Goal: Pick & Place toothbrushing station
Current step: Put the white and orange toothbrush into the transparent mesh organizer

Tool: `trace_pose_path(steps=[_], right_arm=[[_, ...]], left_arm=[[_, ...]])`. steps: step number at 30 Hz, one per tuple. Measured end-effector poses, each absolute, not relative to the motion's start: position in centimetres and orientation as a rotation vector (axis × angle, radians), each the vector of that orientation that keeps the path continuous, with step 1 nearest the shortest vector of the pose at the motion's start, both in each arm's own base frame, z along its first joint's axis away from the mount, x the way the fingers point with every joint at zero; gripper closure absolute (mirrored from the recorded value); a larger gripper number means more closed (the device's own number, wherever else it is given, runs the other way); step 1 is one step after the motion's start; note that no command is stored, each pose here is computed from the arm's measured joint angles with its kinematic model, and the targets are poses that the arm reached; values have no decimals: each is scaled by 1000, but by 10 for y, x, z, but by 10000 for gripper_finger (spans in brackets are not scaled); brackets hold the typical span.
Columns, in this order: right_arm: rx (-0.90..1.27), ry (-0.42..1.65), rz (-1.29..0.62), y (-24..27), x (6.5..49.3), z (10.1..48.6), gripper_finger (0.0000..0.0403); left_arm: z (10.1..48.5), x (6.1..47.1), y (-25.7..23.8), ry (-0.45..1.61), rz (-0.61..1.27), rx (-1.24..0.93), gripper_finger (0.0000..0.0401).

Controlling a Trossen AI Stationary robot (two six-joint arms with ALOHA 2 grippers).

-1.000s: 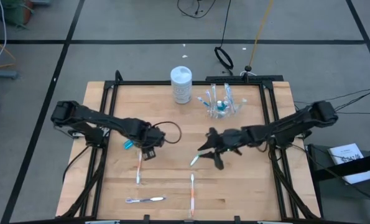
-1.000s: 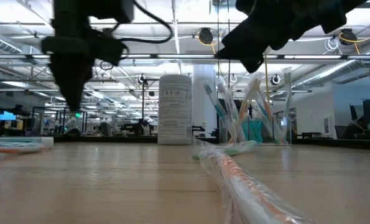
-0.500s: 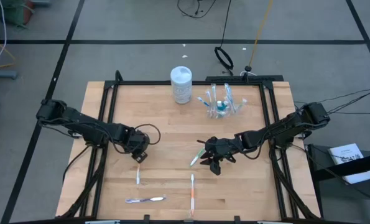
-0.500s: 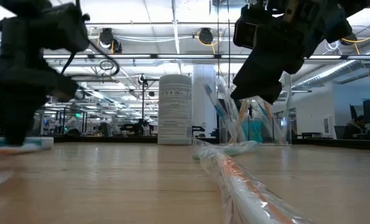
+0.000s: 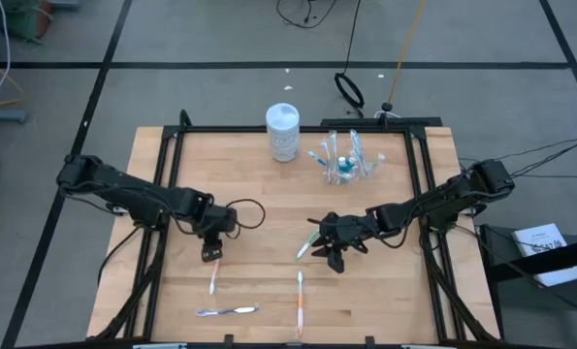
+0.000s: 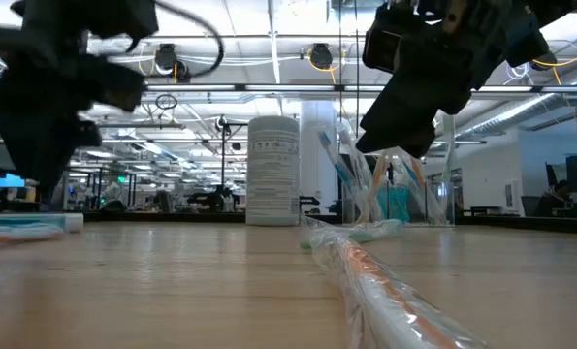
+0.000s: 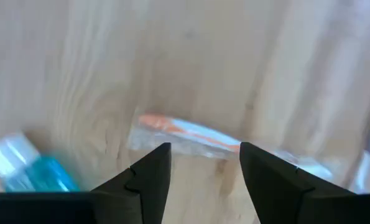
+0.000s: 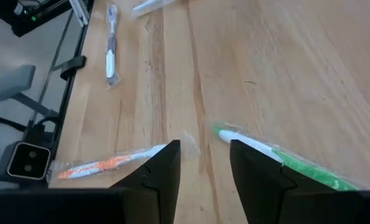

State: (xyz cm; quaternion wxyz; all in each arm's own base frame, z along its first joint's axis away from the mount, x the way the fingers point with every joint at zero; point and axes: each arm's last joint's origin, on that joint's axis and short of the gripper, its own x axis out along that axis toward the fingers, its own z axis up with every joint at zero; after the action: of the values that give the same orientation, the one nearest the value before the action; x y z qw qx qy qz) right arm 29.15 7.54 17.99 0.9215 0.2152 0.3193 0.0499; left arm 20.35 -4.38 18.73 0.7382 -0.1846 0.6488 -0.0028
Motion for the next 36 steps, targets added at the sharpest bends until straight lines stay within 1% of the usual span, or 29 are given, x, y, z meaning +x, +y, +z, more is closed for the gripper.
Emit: trace_pose_path(steps=[3,7,10,15,20,23,28,33,36], right_arm=[[401,652,117,75,292,180,273],[366,647,128,75,292,180,273],[368,646,123,73,292,180,273],[375,644,111,69,293,180,273],[376,644,108,68,293,180,273],[376,645,109,68,293,180,273],[377,644,109,68,293,180,273],[377,642,109,68,293,180,273],[370,630,105,68,294,181,273]], left_arm=[[202,209,-55,1382,-201,-247,206],[204,208,-77,1285,-420,20,206],[201,204,-95,1227,-497,167,206],[194,199,-119,1144,-539,415,206],[179,196,-144,1102,-735,631,206],[164,196,-154,1120,-832,738,206],[142,197,-160,1196,-842,826,206],[135,201,-159,1246,-790,761,209],[136,204,-157,1257,-781,727,229]])
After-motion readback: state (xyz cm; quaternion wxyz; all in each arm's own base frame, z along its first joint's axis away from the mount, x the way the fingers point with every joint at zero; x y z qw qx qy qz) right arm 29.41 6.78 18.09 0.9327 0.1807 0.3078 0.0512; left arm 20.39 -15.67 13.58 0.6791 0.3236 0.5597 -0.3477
